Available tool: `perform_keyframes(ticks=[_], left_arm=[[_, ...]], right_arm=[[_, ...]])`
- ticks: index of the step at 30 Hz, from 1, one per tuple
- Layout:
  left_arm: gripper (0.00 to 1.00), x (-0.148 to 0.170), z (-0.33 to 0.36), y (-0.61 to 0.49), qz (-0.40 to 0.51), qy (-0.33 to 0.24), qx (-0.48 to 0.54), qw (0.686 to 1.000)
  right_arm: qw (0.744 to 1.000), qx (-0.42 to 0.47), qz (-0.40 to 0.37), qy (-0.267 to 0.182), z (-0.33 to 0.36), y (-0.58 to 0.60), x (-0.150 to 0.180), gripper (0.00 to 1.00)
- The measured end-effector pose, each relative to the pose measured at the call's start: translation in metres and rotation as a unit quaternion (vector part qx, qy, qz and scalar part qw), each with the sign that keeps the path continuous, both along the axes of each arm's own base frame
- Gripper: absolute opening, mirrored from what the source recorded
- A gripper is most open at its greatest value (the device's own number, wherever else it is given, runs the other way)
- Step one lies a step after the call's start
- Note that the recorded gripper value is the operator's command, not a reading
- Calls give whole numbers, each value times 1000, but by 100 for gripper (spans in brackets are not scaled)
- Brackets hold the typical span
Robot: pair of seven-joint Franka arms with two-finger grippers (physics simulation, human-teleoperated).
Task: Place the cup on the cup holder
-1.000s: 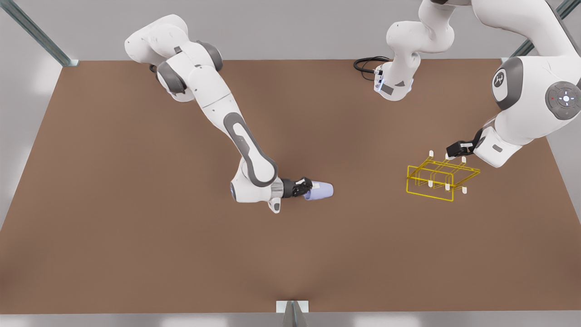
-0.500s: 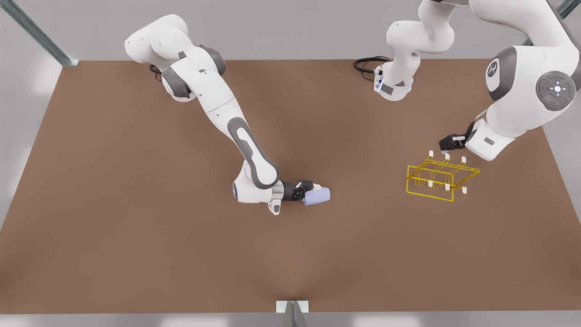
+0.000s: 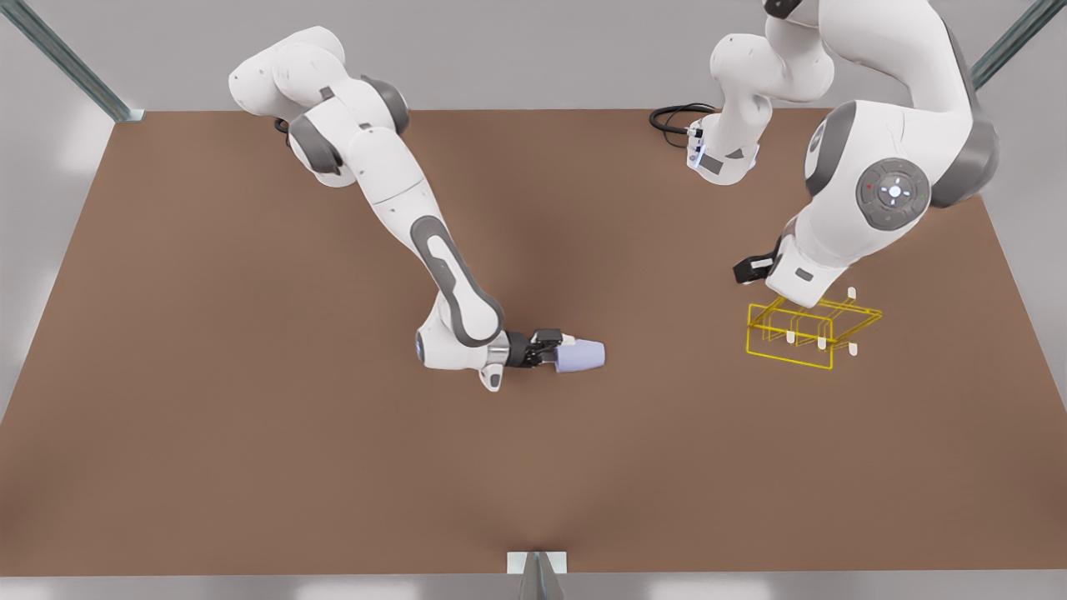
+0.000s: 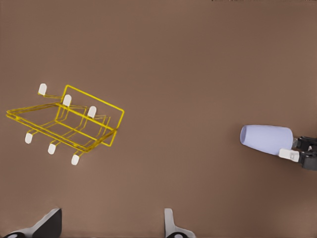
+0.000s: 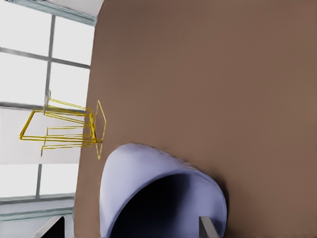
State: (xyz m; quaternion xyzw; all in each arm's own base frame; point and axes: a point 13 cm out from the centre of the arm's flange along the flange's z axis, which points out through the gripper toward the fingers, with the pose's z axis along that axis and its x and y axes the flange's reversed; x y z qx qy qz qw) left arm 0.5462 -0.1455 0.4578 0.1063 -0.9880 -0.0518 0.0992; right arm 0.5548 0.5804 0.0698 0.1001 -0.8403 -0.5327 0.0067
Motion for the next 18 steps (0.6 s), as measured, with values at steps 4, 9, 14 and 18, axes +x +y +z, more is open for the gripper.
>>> perform_keyframes(ticks=[4,9,14,18], left_arm=[[100,-3,-1,-13,34,-3,9,999],[100,-2,-25,-44,75,1,26,997],[100,18,-64,-100,132,-5,31,991],[100,42,-161,-197,209,-23,32,977]], right_arm=[[1000,5,-10,-4,13,-15,14,100],[1000,-5,-17,7,16,-54,19,100],[998,-68,4,-15,56,-199,49,100],[937,-263,171,-151,244,-359,98,100]])
